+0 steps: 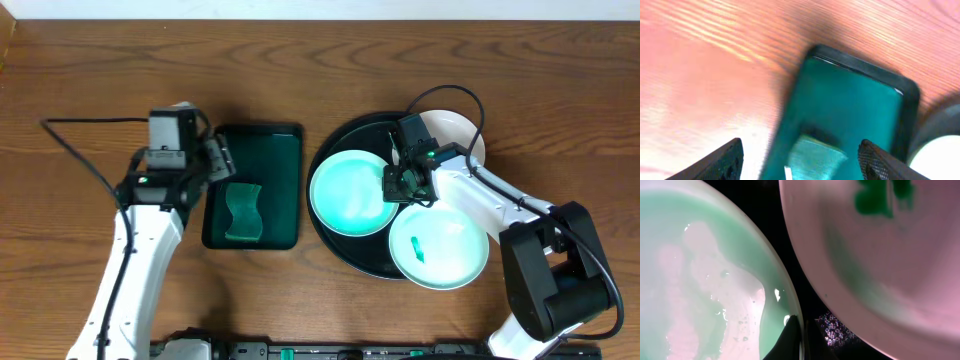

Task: Clean dirty plates on tray and stack at the side
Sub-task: 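Raise the left gripper away from the tray and hold still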

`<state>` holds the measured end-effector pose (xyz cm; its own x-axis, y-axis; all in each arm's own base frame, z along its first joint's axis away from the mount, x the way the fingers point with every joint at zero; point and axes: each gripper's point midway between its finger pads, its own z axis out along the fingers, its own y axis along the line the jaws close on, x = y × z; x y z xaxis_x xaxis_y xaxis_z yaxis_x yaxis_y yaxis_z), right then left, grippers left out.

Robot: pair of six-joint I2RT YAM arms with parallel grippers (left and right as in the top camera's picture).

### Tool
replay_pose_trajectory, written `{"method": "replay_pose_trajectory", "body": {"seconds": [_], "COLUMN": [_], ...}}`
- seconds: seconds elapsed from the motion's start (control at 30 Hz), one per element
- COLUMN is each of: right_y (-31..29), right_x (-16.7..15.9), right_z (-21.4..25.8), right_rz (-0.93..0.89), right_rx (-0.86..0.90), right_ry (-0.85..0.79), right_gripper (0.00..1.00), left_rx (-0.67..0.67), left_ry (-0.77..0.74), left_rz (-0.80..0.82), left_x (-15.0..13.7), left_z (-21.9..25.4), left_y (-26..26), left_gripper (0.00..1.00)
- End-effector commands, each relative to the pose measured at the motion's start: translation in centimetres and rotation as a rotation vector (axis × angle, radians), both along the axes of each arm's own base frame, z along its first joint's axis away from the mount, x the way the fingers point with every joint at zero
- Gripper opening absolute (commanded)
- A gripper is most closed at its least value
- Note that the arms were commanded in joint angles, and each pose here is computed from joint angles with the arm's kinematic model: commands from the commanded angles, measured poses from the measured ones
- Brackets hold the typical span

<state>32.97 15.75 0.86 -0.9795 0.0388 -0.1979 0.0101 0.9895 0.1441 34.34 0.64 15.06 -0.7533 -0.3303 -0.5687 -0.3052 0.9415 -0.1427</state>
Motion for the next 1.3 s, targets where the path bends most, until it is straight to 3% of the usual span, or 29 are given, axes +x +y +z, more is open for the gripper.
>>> {"method": "replay_pose_trajectory", "body": {"seconds": [0.0,0.1,0.23,0.63,0.73,0.9,1.27], "right_y": [0.8,0.7,0.7,0.6,0.6,0.6,-0.2], "right_x": [-0.3,-0.3,-0.3,-0.4,-0.3,-0.4,0.1], "right_z": [0.4,0.4,0.4,0.2,-0.2,-0.3,0.9], "right_rz": [0.027,0.027,0.027,0.026,0.026,0.026,-0.003], "right_rx": [0.016,0.016,0.016,0.01,0.008,0.007,0.017], "right_ry": [-0.01,-0.01,-0.009,-0.007,-0.002,0.002,-0.008], "right_gripper": [0.01,0.03,0.11,0.15,0.14,0.01,0.01], "left_rx": [0.101,0.101,0.101,0.101,0.101,0.101,0.101], "left_ry": [0.003,0.023,0.025,0.025,0.025,0.025,0.025], "left_rz": [0.108,0.117,0.117,0.117,0.117,0.117,0.117], "left_x": [-0.4,-0.8,-0.9,-0.9,-0.9,-0.9,-0.9], "left_z": [0.6,0.3,0.3,0.3,0.3,0.3,0.3], "left_y": [3.5,3.8,3.8,3.8,3.8,3.8,3.8], "left_gripper": [0.74,0.82,0.82,0.82,0.82,0.82,0.82]}}
